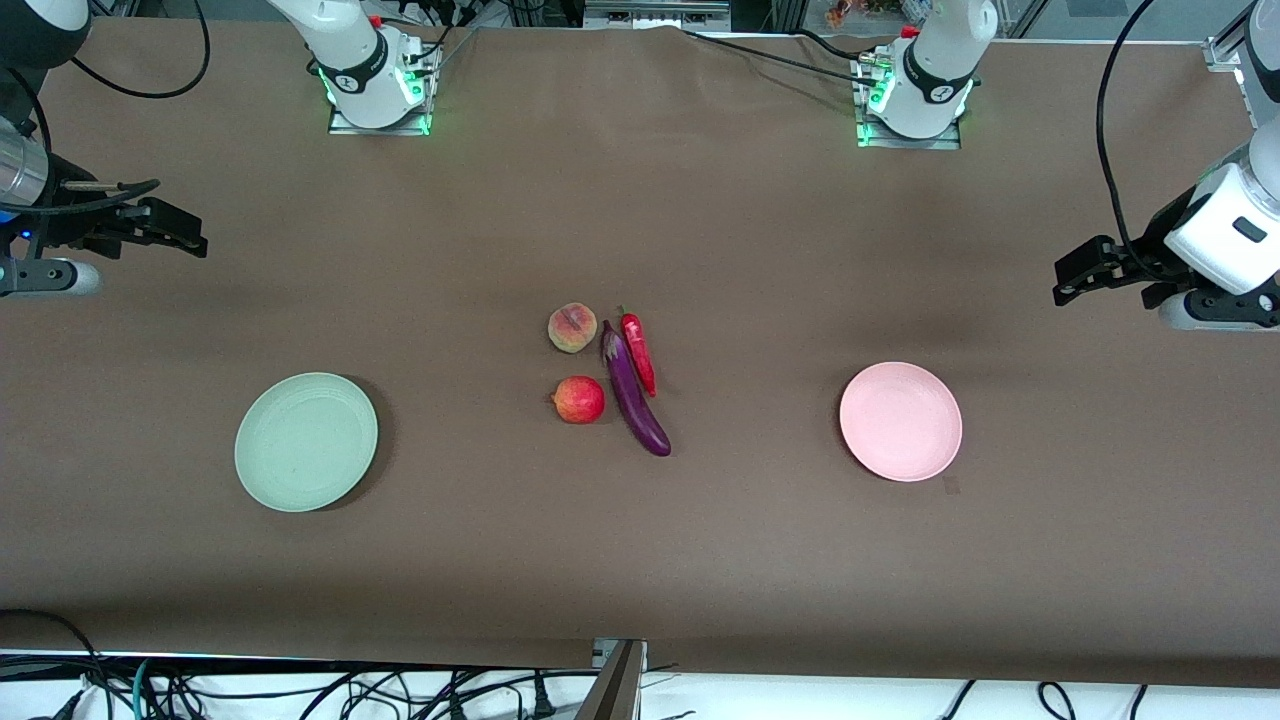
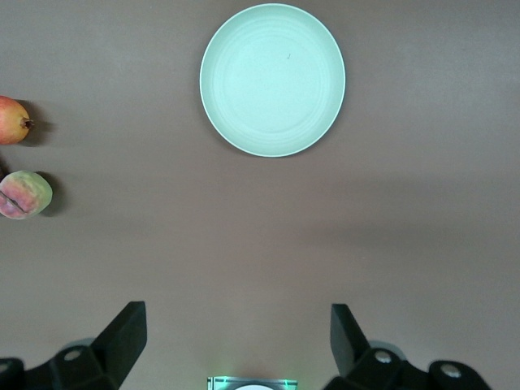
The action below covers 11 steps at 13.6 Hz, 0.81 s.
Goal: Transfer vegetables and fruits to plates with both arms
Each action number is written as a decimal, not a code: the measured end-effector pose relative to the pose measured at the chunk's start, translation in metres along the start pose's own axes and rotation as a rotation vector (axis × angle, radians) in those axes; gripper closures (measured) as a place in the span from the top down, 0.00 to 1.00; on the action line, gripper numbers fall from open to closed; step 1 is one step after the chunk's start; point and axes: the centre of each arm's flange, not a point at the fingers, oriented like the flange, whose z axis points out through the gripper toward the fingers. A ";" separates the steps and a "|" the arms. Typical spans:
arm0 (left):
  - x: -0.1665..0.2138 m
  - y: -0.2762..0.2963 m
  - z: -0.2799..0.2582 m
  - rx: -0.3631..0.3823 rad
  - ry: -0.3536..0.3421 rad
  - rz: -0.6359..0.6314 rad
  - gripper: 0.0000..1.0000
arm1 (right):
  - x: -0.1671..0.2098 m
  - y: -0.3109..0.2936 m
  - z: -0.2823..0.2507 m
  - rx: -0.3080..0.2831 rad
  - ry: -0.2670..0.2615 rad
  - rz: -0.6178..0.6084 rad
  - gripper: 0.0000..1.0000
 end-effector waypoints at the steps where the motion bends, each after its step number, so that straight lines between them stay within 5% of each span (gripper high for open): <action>1: 0.000 0.000 0.000 0.000 0.000 0.000 1.00 | 0.000 0.000 0.000 0.000 0.000 0.000 1.00; 11: 0.001 -0.007 0.001 0.000 -0.002 -0.012 1.00 | 0.000 0.000 0.000 0.000 0.000 0.000 1.00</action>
